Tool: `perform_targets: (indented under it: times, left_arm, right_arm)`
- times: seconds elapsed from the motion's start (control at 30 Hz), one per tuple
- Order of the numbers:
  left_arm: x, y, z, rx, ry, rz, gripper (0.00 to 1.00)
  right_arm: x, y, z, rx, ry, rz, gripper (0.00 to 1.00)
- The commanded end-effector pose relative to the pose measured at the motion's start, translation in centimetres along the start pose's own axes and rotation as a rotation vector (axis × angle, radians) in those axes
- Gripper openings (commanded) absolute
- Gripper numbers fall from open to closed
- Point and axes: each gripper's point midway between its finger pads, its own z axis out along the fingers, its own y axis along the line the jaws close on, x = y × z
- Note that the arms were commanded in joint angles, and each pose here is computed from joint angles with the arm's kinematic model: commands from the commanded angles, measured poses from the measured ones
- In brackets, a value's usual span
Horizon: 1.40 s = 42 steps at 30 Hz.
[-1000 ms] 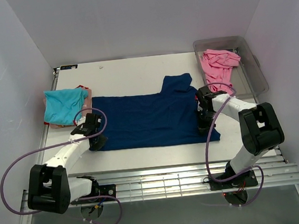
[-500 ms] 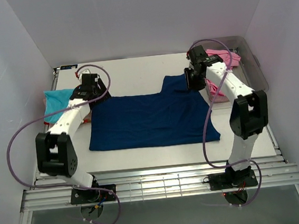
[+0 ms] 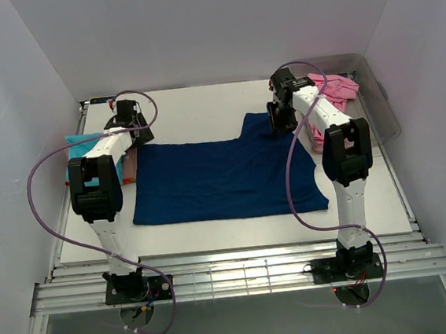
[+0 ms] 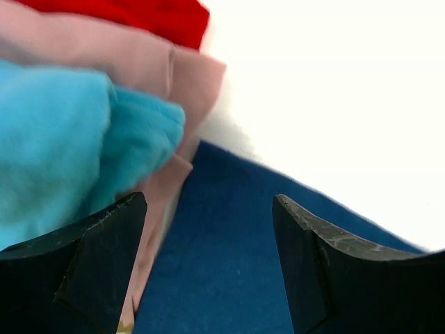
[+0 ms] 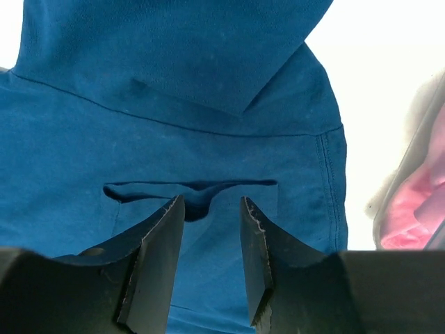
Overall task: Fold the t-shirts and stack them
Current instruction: Fold the tshirt
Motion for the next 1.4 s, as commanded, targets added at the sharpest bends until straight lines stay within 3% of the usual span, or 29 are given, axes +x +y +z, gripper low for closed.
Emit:
perform_targets:
  times: [0.0,0.53,0.93,1.03,1.07,1.2,1.37]
  left_arm:
    - [-3.6,-0.8,-0.1,0.039,-0.09,-0.02,0.84]
    - [-1.1,-2.7,1.9,0.127,-0.019,-0.056,0.79]
    - [-0.4,-2.2,4.3,0.087,0.003,-0.052,0.79]
    - [-0.4,-1.9,4.6,0.079,0.005,-0.062,0.79]
    - [-0.4,-1.8,4.7,0.075,0.005,-0.066,0.74]
    - [-0.4,-1.4,4.9,0.063,0.008,-0.074,0.53]
    - [-0.3,-1.1,4.8,0.049,0.01,-0.082,0.41]
  right_arm:
    - [-1.1,0.2,-1.6,-0.02,-0.038,-0.017,0.44]
    - [0.4,-0.6,0.1,-0.01,0.016,0.005,0.42]
    - [1.6,-0.5,0.8,-0.026,0.052,0.004,0.31]
    - [1.9,-0.7,0.8,-0.018,0.057,0.007,0.21]
    - [1.9,-0.8,0.9,-0.017,0.06,0.013,0.15]
    - [1.8,-2.3,1.0,0.036,0.057,0.049,0.08]
    - [0.7,-4.6,0.8,0.072,0.031,0.104,0.08]
